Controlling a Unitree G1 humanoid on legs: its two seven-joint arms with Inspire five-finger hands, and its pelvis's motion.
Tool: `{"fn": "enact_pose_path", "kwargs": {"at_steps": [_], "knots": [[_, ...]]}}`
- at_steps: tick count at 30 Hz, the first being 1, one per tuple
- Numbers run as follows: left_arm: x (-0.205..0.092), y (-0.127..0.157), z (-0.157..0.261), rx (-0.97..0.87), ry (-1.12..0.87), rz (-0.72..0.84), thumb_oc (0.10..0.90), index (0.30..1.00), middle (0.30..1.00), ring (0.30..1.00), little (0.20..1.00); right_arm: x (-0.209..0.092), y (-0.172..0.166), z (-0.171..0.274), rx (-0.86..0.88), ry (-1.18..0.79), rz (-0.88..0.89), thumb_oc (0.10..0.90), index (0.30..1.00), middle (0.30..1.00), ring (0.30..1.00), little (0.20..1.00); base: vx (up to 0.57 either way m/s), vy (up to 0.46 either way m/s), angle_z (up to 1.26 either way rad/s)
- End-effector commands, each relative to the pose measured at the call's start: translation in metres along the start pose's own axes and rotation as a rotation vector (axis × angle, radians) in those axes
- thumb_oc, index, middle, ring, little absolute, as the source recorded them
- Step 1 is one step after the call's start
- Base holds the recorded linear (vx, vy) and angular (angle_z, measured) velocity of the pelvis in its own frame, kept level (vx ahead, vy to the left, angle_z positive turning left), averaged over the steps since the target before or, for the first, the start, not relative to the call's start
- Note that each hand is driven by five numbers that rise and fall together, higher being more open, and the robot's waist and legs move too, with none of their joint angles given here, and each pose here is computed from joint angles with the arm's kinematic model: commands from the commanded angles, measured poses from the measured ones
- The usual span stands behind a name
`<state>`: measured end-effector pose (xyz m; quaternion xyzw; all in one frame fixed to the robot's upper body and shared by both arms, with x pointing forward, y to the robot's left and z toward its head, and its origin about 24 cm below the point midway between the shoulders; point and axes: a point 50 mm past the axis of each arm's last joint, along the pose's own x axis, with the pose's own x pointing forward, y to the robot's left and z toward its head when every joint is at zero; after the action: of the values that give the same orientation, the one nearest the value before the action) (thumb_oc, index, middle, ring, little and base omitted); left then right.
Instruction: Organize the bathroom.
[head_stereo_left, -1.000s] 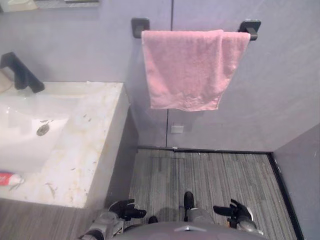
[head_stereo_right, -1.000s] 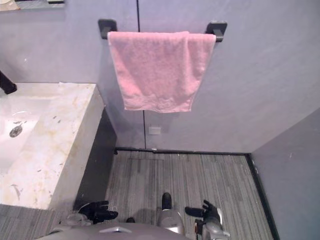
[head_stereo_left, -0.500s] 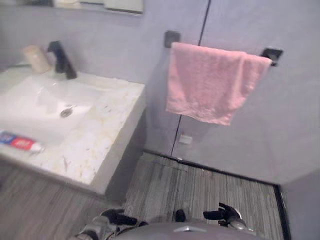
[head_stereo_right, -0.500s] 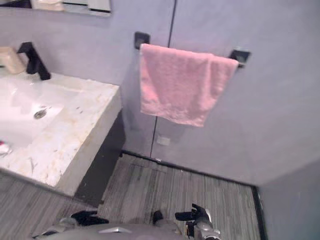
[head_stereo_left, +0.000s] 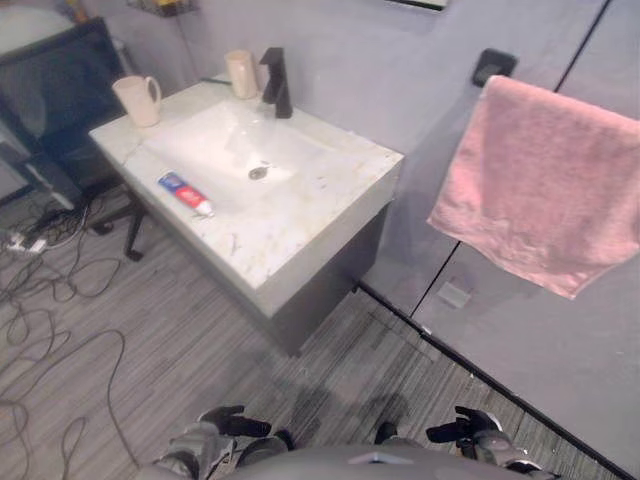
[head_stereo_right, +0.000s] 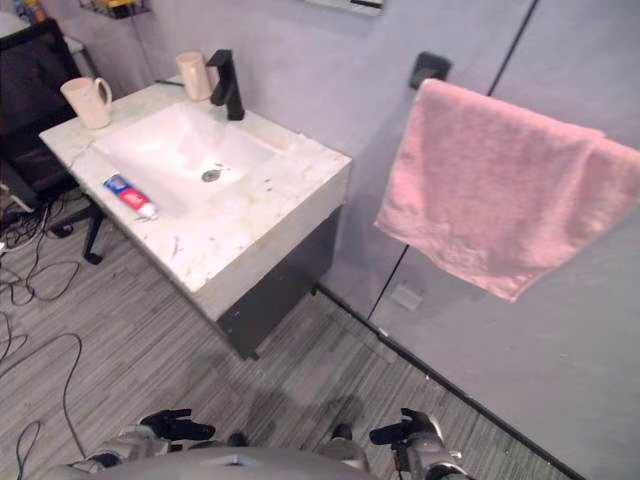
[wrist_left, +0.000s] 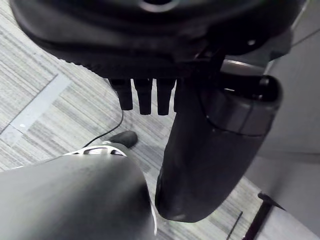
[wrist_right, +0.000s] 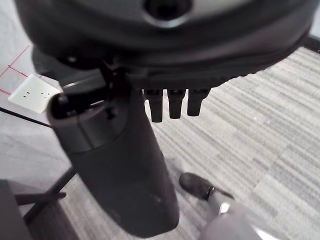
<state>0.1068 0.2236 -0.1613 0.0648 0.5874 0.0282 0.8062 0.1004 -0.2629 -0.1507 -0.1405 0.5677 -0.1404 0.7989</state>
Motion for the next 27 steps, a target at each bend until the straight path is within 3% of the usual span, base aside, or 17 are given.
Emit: {"fn": "enact_pose_path", "kwargs": {"at_steps": [1,14,27], "knots": [[-0.002,0.024,-0.002,0.02,0.002,0.073,0.8,0.9,0.9,0.9,0.9,0.004,-0.016,0.02,0.063,0.004,-0.075,0.8,0.9,0.9,0.9,0.9,-0.07,0.458,0.81],[-0.002,0.024,0.015,0.118,-0.031,0.06,0.8,0.9,0.9,0.9,0.9,0.002,0.005,0.015,0.017,0.017,0.011,0.8,0.9,0.9,0.9,0.9,-0.05,0.303,0.69],[-0.001,0.014,0.009,0.029,-0.055,0.086,0.8,0.9,0.9,0.9,0.9,0.0,0.018,0.003,-0.012,0.075,0.092,0.8,0.9,0.9,0.9,0.9,0.02,0.029,0.07]]}}
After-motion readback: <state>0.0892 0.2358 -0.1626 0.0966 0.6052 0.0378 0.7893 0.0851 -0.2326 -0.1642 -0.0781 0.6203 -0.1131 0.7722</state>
